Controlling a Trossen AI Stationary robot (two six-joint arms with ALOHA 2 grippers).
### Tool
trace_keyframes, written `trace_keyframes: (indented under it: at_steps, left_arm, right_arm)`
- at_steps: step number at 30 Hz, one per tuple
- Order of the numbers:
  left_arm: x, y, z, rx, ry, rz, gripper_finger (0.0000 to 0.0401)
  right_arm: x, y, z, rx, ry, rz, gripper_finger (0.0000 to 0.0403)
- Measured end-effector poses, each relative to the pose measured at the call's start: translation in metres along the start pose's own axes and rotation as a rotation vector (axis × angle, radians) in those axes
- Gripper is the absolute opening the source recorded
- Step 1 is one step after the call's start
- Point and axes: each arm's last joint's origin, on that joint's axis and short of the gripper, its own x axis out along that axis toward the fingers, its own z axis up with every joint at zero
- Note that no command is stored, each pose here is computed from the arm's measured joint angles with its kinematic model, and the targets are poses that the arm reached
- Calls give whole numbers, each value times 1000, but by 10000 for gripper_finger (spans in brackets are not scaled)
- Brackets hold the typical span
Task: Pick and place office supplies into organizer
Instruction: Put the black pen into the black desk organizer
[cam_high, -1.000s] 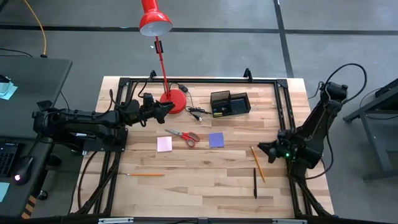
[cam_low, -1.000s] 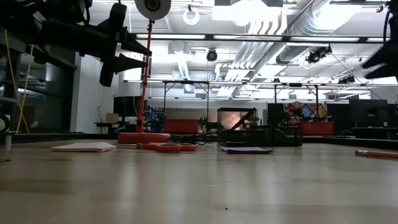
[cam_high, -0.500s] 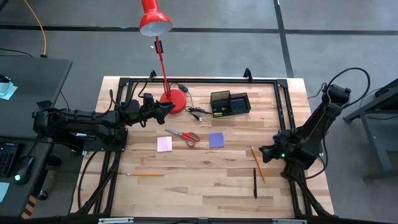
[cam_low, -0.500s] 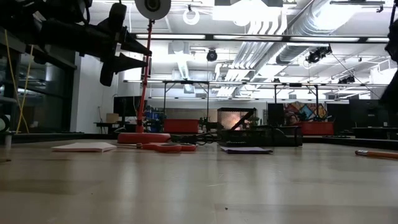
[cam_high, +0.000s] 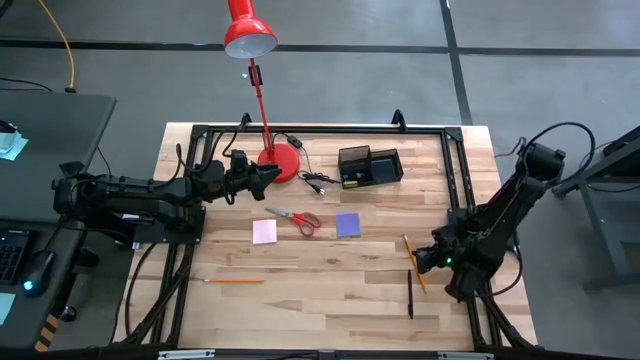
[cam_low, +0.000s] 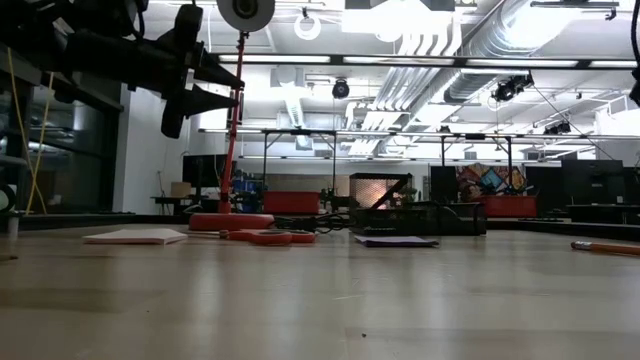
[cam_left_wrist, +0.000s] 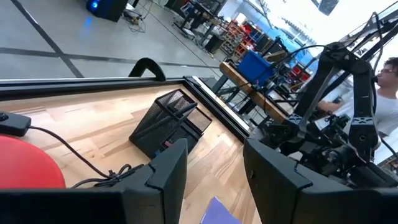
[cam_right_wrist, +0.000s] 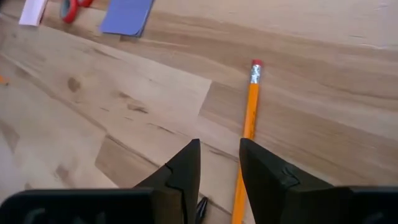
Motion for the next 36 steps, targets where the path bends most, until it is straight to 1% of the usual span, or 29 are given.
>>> trace_keyframes:
  at_steps: [3,8,10,12,14,18,22,27,30,33,34,36]
  left_arm:
    - [0,0,0,0,-1,-1,145]
    - [0,0,0,0,1,-4,145]
    - [0,0,0,0,2,-4,145]
    - [0,0,0,0,2,-4,145]
    - [0,0,0,0,2,-4,145]
    - [0,0,0,-1,6,-11,145]
    - [0,-1,0,-4,6,-14,145]
    - [0,-1,0,-4,7,-14,145]
    - [0,-1,0,-4,8,-14,145]
    - [0,-1,0,-4,8,-14,145]
    - [0,0,0,-3,9,-13,145]
    - [0,0,-1,2,13,-10,145]
  right_arm:
    - [4,-1,-3,0,-17,-19,103]
    - [12,-5,-12,-6,21,-95,103]
    - [15,-4,-15,3,-6,-72,103]
    - [18,0,-18,-1,-72,8,103]
    - [23,2,-19,-3,-119,38,103]
    - [36,1,-20,7,-122,-43,103]
    - [48,1,-22,-7,-131,-92,103]
    - [56,3,-22,-19,-157,-85,103]
    - [57,5,-22,-14,-182,-52,103]
    - [52,17,-22,13,-232,25,103]
    - [51,21,-21,24,-240,37,103]
    - [51,26,-20,12,-234,22,103]
